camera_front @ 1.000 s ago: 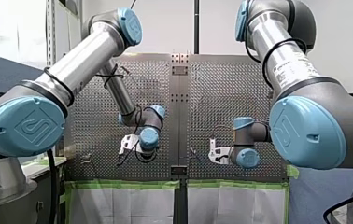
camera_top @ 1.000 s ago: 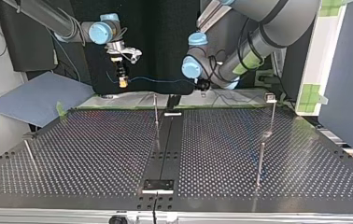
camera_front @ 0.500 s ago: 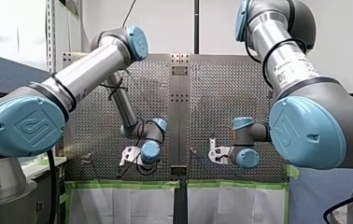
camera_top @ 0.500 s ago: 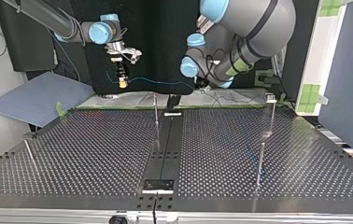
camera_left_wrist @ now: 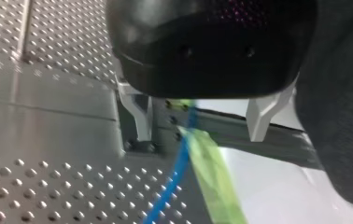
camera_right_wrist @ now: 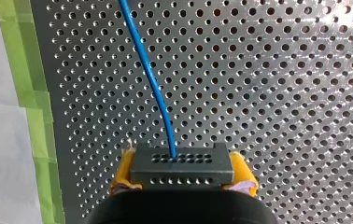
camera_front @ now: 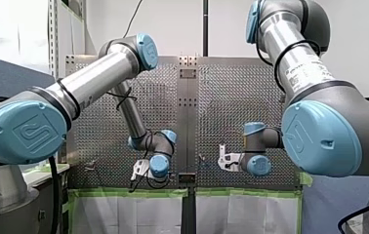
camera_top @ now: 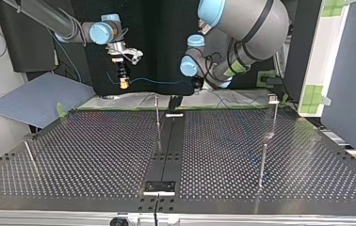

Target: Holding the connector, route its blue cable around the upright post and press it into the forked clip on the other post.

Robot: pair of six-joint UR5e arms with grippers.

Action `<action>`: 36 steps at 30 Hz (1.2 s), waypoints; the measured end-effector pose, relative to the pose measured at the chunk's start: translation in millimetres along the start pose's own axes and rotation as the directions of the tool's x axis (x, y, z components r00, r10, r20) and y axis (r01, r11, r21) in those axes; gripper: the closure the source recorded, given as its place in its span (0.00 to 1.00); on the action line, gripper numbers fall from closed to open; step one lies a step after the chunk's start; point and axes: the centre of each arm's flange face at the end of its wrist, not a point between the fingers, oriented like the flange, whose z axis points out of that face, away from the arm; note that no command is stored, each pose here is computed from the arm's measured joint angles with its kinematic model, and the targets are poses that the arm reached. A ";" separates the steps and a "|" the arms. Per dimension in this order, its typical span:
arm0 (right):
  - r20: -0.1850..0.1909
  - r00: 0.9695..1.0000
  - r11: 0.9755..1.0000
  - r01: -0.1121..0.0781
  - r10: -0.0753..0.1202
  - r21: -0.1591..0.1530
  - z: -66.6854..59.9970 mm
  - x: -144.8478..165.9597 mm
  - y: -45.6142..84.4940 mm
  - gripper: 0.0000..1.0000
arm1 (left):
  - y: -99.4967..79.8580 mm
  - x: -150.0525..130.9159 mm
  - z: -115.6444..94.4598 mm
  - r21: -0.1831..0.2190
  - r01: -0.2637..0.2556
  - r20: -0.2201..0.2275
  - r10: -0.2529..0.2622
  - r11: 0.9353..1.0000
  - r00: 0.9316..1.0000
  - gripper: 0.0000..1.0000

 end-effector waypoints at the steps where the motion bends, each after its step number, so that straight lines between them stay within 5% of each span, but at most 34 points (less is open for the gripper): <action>1: 0.000 1.000 1.000 0.000 0.000 0.000 0.0 0.0 0.1 1.00 | -2.6 -2.4 1.4 0.011 0.010 0.012 -0.010 1.000 1.000 0.00; 12: -0.007 1.000 1.000 -0.001 0.001 -0.006 1.5 0.9 3.6 1.00 | -23.4 -11.7 2.9 0.124 0.068 0.069 -0.077 0.990 0.995 0.00; 21: -0.015 1.000 1.000 -0.007 0.007 -0.010 12.0 7.4 9.2 1.00 | -37.4 -17.4 2.8 0.217 0.102 0.108 -0.127 0.971 0.986 0.00; 28: -0.007 1.000 1.000 -0.010 0.010 -0.004 14.7 8.4 12.9 1.00 | -42.8 -24.1 6.1 0.261 0.162 0.141 -0.204 0.952 0.969 0.00; 36: 0.002 1.000 1.000 -0.015 0.015 0.019 15.1 2.8 15.6 1.00 | -40.7 -30.6 11.1 0.239 0.247 0.185 -0.293 0.939 0.938 0.00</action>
